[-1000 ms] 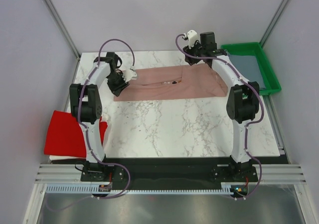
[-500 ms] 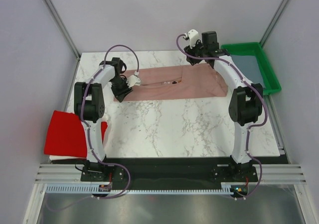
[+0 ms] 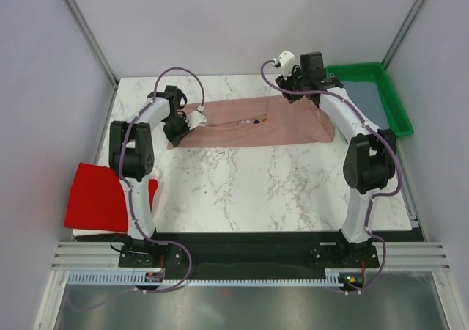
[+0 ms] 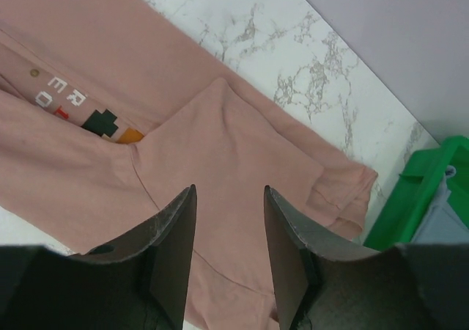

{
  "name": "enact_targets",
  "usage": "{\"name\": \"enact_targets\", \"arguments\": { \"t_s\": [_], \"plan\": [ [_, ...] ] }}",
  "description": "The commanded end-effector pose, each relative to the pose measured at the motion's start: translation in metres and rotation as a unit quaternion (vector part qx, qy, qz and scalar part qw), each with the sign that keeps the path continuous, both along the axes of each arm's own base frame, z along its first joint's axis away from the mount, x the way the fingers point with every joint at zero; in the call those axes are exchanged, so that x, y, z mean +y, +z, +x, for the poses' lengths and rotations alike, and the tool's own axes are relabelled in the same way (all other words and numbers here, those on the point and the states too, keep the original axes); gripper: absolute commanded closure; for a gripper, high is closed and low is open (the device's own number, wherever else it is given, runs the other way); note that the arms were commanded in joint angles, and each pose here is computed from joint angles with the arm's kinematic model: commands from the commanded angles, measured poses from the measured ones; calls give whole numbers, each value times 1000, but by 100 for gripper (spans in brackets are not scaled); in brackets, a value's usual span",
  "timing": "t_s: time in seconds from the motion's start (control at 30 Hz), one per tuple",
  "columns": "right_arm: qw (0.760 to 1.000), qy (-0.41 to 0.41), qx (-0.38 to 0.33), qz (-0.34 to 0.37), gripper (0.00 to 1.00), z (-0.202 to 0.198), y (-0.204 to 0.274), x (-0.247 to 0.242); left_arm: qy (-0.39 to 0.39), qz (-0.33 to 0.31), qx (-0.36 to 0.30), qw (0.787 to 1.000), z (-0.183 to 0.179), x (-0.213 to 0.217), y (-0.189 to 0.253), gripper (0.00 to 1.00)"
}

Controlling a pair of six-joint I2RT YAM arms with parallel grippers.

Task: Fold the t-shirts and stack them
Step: Fold the tshirt

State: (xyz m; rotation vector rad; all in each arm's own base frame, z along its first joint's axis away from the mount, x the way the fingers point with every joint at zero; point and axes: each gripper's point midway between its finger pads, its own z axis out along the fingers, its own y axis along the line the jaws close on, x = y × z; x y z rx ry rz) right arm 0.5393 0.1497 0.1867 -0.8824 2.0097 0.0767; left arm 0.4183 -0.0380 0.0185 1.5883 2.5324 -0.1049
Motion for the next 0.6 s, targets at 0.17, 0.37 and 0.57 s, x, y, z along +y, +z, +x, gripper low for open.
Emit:
{"name": "enact_targets", "arguments": {
  "t_s": [0.17, 0.37, 0.57],
  "plan": [
    [998, 4, 51, -42, 51, -39, -19, -22, -28, 29, 67, 997, -79, -5, 19, 98],
    [988, -12, 141, -67, 55, -58, -64, -34, -48, 58, 123, 989, -156, -20, 37, 98],
    [979, -49, 180, -77, 58, -71, -92, -56, -80, 68, 153, 983, -218, -42, 54, 98]
  ]
}}
